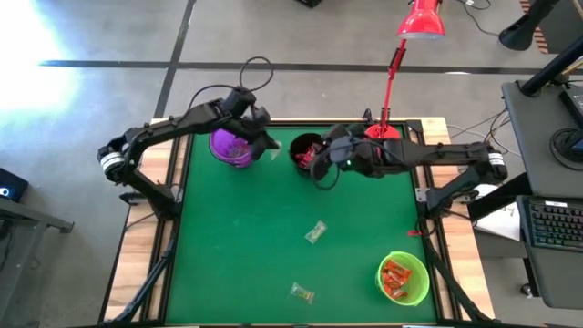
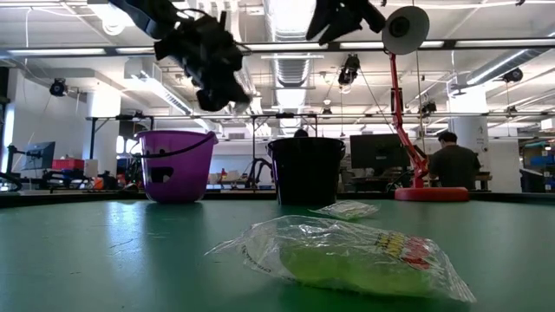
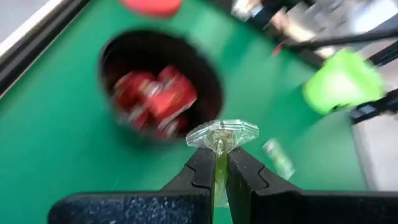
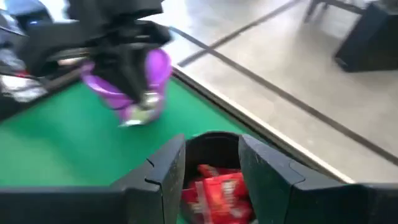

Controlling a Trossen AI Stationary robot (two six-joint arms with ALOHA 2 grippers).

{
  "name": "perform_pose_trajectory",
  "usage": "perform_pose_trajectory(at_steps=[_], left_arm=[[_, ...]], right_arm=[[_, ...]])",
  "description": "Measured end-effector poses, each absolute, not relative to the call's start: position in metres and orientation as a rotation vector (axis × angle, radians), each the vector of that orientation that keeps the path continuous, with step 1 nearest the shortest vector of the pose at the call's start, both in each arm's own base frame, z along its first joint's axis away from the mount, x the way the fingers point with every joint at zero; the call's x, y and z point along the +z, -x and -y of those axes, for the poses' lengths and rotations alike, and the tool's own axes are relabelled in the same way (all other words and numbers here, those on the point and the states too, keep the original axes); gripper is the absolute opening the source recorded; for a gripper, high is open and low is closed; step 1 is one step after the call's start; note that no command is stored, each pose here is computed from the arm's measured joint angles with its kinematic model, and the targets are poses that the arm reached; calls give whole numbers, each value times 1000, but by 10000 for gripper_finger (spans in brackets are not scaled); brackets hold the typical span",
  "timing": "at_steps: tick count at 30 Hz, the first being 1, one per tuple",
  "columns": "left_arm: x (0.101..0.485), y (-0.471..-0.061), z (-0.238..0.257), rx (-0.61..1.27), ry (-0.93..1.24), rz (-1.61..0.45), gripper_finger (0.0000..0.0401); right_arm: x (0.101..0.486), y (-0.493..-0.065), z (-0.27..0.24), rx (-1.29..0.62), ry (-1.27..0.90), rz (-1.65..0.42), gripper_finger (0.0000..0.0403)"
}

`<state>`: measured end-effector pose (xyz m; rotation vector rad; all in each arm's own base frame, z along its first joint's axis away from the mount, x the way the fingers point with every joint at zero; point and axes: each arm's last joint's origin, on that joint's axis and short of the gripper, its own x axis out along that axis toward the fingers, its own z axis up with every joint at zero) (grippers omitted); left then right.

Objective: Sort candy
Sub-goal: Put the green gummy into the violet bucket

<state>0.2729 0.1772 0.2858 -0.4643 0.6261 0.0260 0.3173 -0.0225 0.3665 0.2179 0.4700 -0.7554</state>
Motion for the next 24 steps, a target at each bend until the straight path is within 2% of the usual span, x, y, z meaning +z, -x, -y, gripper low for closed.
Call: perform_pose_trajectory(at_steps=[7,16,21,24], left_arm=[[273,-255,-185,190,448,-802,0],[281,-239,-186,229,461,-820,0],[300,-223,-184,265,456,-769,0],[306,-210,-183,347,444,-789,0]], right_arm=[[364,-310,60,-857,-167,-532,139],[362,-298,100,-933,-71,-617,140],[361,-292,120,-982,-51,-642,137],[361,-288,131,-1008,-51,-654,138]])
